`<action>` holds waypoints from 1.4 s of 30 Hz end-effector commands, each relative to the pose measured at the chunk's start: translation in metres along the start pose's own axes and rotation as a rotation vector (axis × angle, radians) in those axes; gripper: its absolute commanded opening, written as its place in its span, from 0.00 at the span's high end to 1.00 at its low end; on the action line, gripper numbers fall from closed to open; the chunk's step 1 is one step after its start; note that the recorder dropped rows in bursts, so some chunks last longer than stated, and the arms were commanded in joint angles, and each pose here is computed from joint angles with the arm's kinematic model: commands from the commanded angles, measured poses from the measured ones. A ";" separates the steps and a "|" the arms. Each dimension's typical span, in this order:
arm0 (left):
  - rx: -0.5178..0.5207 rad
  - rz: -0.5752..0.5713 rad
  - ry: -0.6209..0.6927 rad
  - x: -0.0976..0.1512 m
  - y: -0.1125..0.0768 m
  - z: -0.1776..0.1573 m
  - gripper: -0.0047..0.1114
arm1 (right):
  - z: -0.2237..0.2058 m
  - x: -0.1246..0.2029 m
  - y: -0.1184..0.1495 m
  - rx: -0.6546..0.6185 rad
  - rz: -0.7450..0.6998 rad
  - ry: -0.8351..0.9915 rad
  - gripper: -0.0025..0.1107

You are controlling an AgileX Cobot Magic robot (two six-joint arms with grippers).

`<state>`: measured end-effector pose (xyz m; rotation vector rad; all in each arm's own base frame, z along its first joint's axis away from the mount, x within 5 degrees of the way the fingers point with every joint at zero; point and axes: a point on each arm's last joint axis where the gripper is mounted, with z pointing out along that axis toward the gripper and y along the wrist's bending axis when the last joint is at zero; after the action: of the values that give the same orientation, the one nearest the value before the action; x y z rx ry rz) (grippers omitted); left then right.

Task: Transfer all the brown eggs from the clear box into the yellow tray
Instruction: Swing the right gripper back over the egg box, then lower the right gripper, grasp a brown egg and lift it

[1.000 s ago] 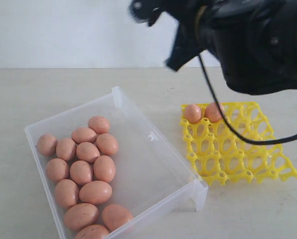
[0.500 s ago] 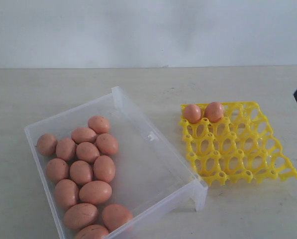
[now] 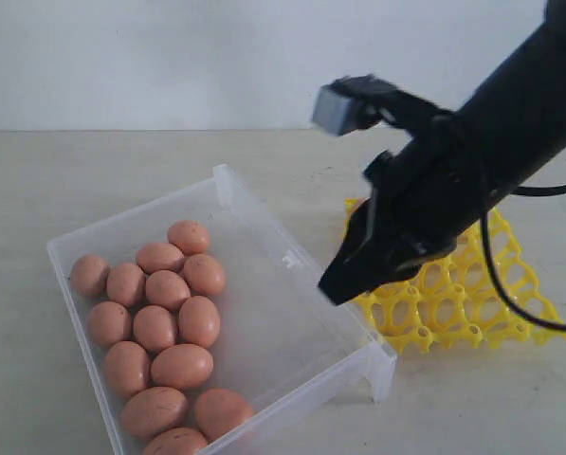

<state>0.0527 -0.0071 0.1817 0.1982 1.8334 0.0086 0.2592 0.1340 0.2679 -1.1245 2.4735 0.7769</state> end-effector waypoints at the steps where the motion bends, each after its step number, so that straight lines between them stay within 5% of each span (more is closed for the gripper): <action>1: 0.007 -0.004 -0.005 0.000 -0.001 0.000 0.92 | 0.023 -0.013 0.043 -0.031 -0.227 0.020 0.98; 6: 0.007 -0.004 -0.005 0.000 -0.001 0.000 0.92 | 0.040 -0.014 0.066 0.042 -0.443 0.081 0.95; 10: 0.007 -0.004 -0.005 0.000 -0.001 0.000 0.92 | 0.042 -0.016 0.070 0.034 -0.454 0.068 0.64; 12: 0.007 -0.004 -0.005 0.000 -0.001 0.000 0.92 | 0.042 -0.020 0.068 0.062 -0.451 0.029 0.57; 21: -0.080 -0.018 -0.101 -0.008 0.005 0.000 0.92 | 0.043 -0.029 0.064 0.129 -0.544 -0.055 0.57; 26: -0.102 -0.023 -0.097 -0.008 0.007 0.000 0.92 | 0.065 -0.044 0.049 0.184 -0.422 -0.177 0.57; 35: -0.077 -0.017 -0.100 -0.008 0.005 0.000 0.92 | 0.118 -0.052 0.028 0.087 -0.347 -0.057 0.57; 42: -0.075 -0.017 -0.098 -0.008 0.005 0.000 0.92 | 0.133 -0.065 0.021 0.060 -0.512 -0.022 0.57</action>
<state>0.0550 -0.0030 0.1901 0.1294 1.7453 0.0626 0.2913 0.2593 0.2030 -1.5081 2.0915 0.5543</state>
